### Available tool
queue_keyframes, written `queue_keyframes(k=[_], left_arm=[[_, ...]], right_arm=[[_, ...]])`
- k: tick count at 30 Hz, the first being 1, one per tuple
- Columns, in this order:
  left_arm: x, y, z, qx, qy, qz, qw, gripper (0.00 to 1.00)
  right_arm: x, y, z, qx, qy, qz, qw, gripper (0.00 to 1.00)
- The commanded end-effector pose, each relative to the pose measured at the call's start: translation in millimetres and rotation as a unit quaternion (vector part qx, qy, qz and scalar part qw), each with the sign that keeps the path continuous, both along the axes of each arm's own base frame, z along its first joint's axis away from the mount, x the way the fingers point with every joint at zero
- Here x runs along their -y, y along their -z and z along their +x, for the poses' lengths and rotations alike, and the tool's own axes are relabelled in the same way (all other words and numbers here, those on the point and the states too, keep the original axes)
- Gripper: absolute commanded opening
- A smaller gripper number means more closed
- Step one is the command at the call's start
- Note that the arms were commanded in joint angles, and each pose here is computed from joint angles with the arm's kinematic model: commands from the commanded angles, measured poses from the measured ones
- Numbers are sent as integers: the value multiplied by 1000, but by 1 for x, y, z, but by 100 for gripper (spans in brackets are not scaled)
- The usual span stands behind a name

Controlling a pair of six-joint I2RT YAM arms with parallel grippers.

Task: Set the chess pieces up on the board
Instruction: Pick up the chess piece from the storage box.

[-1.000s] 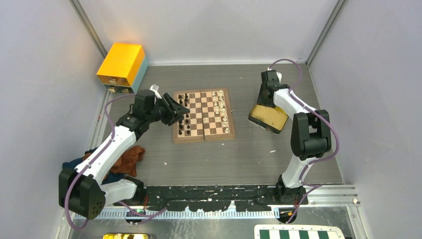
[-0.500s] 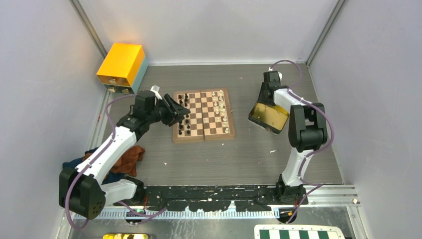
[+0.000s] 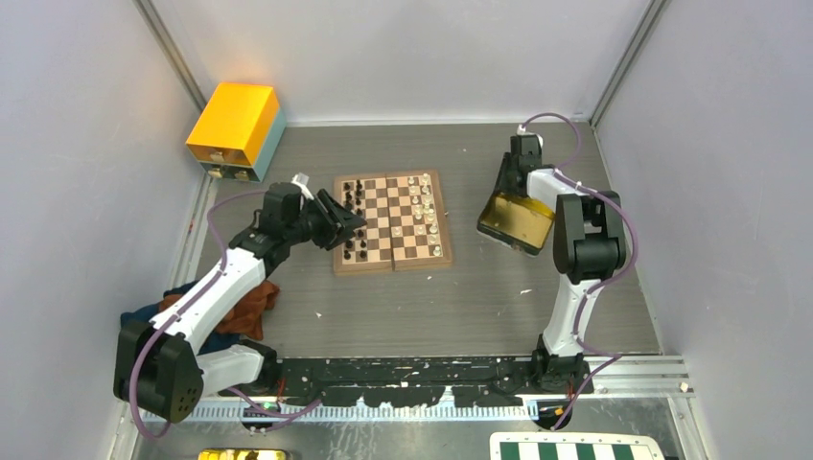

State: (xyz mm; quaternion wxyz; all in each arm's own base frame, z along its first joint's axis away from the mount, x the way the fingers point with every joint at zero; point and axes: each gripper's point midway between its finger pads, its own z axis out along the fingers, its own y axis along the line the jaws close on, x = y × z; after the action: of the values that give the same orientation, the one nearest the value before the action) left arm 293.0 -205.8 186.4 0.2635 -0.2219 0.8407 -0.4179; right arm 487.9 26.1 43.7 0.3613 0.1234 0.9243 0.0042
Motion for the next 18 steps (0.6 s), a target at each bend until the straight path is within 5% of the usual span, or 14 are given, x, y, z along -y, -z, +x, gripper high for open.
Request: queue_keyframes(k=[1, 18], left_arm=[[0, -19, 6, 44, -11, -29, 999, 48], [4, -17, 17, 52, -24, -32, 998, 47]], right_arm=[[-6, -23, 25, 38, -14, 11, 999, 42], [-13, -2, 43, -29, -30, 27, 999, 39]])
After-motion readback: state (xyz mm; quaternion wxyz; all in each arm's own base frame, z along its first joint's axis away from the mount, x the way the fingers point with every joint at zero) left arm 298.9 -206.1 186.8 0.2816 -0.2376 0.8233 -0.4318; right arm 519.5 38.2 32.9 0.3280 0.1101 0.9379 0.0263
